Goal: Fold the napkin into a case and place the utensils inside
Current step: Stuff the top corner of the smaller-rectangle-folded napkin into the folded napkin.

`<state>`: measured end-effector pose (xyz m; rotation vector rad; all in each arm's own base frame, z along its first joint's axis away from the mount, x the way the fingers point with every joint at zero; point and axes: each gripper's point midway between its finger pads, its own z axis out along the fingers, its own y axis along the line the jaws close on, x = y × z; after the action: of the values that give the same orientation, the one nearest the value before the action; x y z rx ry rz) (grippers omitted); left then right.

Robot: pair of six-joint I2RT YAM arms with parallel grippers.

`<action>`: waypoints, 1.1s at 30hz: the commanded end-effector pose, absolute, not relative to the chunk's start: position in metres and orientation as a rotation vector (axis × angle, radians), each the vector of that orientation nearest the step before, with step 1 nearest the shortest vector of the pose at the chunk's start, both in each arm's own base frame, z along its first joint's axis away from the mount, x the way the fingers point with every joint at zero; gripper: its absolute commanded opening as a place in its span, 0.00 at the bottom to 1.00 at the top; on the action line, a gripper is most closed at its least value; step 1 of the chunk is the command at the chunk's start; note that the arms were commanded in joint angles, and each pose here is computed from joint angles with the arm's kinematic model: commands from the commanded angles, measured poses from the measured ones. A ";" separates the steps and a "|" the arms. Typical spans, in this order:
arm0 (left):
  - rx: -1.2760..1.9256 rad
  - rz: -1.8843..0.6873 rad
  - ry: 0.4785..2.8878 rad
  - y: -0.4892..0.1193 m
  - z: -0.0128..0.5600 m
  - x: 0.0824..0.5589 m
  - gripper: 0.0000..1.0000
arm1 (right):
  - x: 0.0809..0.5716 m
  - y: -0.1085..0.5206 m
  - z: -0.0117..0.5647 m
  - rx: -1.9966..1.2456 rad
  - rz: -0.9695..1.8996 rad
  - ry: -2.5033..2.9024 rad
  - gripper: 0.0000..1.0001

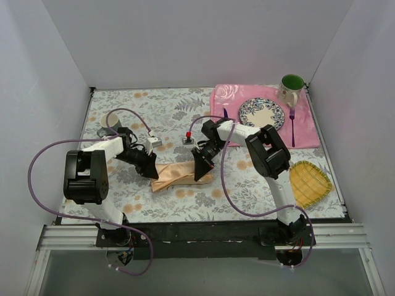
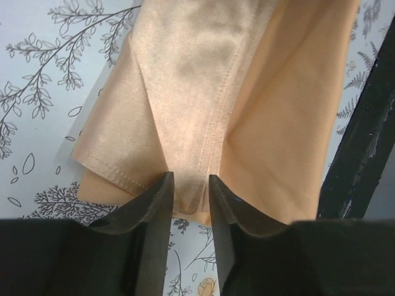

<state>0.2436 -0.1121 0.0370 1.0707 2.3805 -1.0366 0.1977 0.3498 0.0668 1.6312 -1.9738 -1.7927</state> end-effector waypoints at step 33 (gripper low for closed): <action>1.570 -0.389 1.639 -0.149 0.070 0.192 0.62 | 0.189 0.344 0.061 1.541 -1.769 -1.978 0.01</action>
<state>0.1779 -0.1451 0.0679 1.5714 1.6767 -0.4607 0.1914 0.3440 0.0562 1.5589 -1.9852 -1.7505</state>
